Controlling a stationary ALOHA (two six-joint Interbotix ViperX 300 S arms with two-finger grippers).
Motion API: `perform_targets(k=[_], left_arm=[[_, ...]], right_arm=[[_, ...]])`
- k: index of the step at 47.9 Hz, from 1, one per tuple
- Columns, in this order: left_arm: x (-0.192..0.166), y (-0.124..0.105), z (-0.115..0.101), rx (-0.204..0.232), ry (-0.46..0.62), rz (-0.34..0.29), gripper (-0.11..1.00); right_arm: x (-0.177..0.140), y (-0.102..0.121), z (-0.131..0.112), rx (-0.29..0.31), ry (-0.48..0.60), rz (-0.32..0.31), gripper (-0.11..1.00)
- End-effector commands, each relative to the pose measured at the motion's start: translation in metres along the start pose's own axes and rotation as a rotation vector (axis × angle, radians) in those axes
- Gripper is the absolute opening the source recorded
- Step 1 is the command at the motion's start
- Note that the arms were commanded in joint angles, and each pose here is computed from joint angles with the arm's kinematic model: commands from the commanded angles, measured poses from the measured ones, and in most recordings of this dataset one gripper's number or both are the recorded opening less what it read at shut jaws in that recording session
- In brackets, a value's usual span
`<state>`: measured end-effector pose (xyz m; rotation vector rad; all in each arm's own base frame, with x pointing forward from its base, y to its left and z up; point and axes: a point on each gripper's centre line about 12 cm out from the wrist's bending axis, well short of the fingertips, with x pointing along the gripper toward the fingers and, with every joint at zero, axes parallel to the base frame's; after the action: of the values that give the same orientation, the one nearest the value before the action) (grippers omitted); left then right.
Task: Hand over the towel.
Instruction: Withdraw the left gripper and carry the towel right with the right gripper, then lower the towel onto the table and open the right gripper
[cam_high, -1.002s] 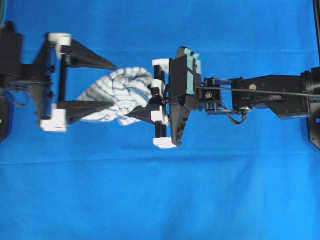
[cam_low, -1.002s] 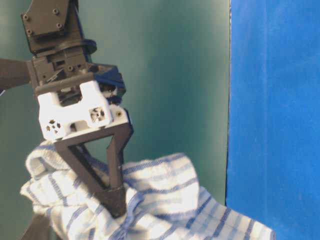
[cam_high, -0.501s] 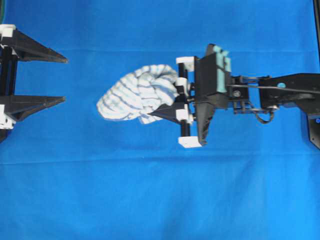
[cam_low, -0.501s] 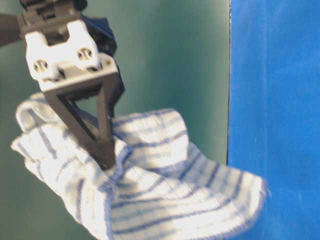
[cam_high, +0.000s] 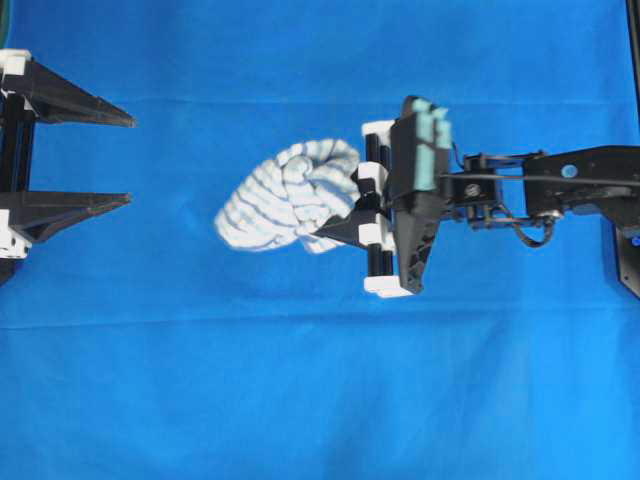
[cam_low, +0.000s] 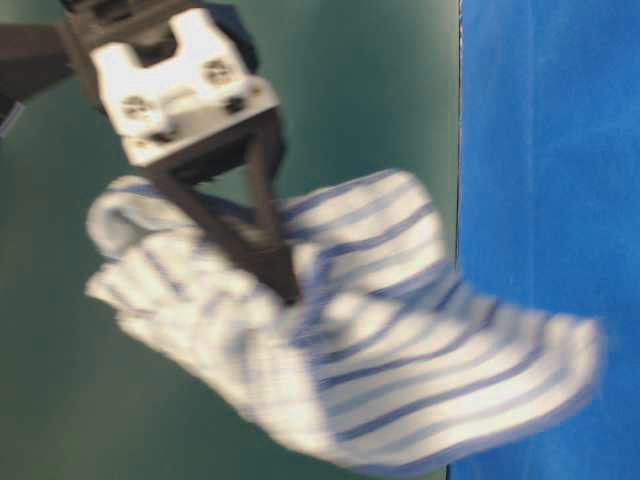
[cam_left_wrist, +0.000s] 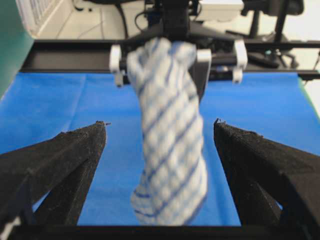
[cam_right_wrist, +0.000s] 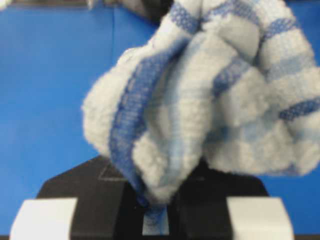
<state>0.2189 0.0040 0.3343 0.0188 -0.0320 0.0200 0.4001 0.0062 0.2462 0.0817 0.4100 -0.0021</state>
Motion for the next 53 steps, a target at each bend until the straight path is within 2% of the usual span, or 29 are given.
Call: perform_targets(k=[1,9,16,29,51,53], left_arm=[[0.002,0.0,0.004,0.0,-0.011,0.001,0.92],[0.004,0.0,0.002,0.0,-0.005,0.0,0.92],[0.005,0.0,0.0,0.0,0.003,0.0,0.92],[0.006,0.0,-0.001,0.008,0.008,0.002,0.92],[0.006,0.0,-0.002,0.011,0.009,0.002,0.92],[0.006,0.0,-0.002,0.012,0.008,0.0,0.92]], right_arm=[[0.008,0.0,0.001,0.003,0.095,-0.009,0.12],[0.036,-0.009,-0.033,0.008,0.327,-0.042,0.12],[0.057,-0.012,-0.06,0.007,0.416,-0.05,0.12],[0.075,-0.018,-0.088,0.036,0.471,-0.067,0.12],[0.076,-0.019,-0.09,0.041,0.485,-0.069,0.13],[0.076,-0.019,-0.09,0.041,0.485,-0.069,0.19]])
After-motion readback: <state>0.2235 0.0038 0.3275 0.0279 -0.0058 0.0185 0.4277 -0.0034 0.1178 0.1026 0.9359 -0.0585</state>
